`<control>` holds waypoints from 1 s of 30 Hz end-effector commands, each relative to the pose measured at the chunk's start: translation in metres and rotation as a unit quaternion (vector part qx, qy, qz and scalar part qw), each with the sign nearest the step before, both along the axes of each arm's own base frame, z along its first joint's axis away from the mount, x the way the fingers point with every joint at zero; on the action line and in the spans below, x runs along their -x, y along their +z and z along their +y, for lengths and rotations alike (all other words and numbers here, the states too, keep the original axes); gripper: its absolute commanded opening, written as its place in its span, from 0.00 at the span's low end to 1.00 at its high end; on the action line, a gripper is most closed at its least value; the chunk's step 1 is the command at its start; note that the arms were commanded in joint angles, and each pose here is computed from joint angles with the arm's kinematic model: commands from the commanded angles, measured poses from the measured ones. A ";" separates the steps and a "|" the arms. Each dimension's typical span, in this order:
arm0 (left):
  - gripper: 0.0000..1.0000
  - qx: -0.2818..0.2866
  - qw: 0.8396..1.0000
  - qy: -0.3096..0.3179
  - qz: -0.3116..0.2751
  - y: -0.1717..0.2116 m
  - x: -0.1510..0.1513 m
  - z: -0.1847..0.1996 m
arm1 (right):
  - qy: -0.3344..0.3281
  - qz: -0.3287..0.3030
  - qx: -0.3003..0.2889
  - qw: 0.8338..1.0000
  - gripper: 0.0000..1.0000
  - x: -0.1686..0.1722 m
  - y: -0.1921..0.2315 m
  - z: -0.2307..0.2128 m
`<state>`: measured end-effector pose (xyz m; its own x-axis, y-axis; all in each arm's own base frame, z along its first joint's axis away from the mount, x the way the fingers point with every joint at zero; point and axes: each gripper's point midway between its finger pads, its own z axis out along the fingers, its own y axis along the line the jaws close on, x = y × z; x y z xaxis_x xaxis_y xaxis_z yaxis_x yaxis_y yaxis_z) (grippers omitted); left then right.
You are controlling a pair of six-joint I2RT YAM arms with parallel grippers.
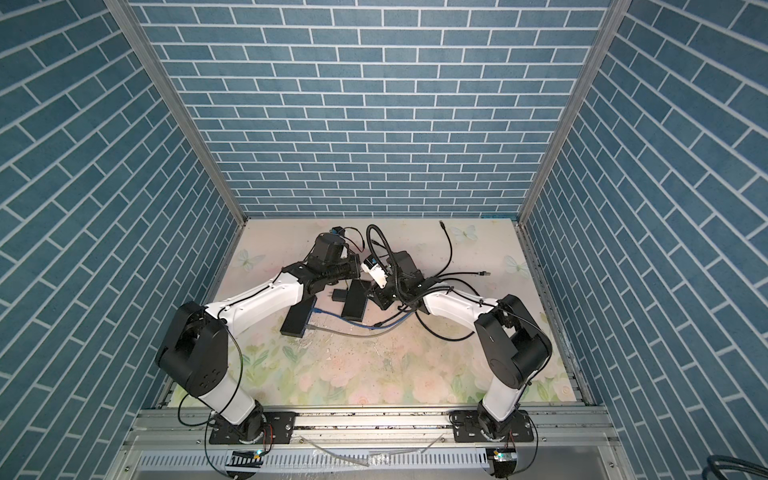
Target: Insert the plug into the switch port
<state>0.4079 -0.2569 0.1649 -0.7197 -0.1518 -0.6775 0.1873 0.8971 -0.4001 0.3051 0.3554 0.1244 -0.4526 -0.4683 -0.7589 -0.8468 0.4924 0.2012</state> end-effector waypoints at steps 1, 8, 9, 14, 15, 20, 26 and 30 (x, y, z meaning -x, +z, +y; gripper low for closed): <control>0.00 -0.029 1.000 -0.009 0.006 -0.007 0.001 0.001 | 0.013 -0.030 0.002 0.999 0.33 -0.009 0.022 0.009; 0.00 -0.044 0.999 -0.015 0.011 -0.015 0.003 0.001 | 0.027 -0.024 -0.015 0.999 0.33 -0.010 0.027 0.019; 0.00 -0.043 0.999 -0.016 0.011 -0.016 0.003 0.000 | 0.028 -0.022 -0.016 0.999 0.33 -0.010 0.026 0.020; 0.00 -0.041 0.999 -0.019 0.007 -0.014 0.002 -0.002 | 0.034 -0.010 -0.026 0.999 0.31 -0.008 0.023 0.025; 0.00 -0.042 0.999 -0.019 0.006 -0.013 0.002 -0.002 | 0.035 -0.007 -0.028 0.999 0.31 -0.007 0.022 0.025; 0.00 -0.042 0.999 -0.020 0.006 -0.015 0.001 -0.003 | 0.043 -0.001 -0.038 0.998 0.30 -0.002 0.022 0.030; 0.00 -0.028 0.999 -0.021 -0.004 -0.011 0.000 -0.005 | 0.046 0.008 -0.057 0.997 0.28 0.004 0.020 0.035; 0.00 -0.005 0.999 -0.030 -0.014 -0.005 0.001 -0.011 | 0.023 -0.002 -0.066 0.998 0.25 -0.001 0.018 0.032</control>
